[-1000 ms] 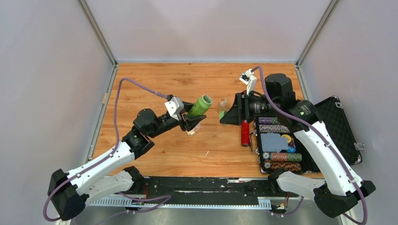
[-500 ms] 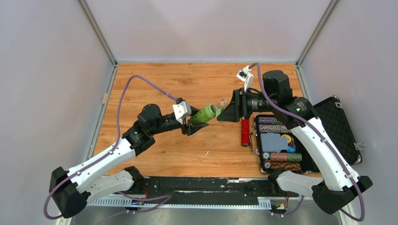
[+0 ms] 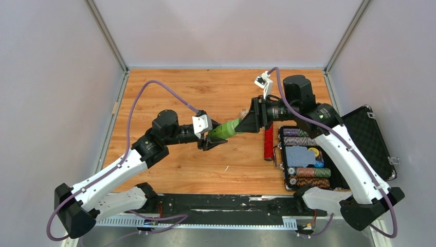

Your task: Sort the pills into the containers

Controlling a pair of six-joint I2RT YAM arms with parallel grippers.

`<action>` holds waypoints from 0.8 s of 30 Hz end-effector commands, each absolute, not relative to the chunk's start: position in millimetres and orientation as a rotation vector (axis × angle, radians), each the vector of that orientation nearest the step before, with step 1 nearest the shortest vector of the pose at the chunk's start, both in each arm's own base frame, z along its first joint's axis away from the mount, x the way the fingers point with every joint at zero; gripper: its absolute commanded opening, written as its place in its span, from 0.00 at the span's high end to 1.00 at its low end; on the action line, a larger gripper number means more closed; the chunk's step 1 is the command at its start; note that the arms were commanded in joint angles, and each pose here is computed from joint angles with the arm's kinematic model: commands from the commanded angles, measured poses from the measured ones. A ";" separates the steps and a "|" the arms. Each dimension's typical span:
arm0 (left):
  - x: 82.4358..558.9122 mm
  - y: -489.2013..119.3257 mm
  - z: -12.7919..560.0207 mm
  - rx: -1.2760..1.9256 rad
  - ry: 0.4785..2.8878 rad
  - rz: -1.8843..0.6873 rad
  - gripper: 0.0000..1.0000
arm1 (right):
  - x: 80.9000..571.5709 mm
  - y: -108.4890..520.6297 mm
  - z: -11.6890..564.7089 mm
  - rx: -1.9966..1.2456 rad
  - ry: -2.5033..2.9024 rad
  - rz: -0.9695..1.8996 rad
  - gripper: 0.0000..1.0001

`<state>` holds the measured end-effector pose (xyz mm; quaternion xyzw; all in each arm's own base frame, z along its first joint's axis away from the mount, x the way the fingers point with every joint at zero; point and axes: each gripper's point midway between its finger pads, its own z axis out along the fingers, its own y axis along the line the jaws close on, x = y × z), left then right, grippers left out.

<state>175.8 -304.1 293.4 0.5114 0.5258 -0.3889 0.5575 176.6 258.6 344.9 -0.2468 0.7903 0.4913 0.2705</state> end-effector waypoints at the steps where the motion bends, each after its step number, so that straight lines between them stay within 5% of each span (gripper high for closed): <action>1: 168.6 -309.3 320.9 1.256 1.135 -0.931 1.00 | 177.3 260.7 356.2 -0.745 2.072 1.291 0.52; 24: 152.0 -324.6 322.6 1.344 1.143 -1.103 1.00 | 158.8 274.1 301.5 -0.976 2.160 1.232 0.54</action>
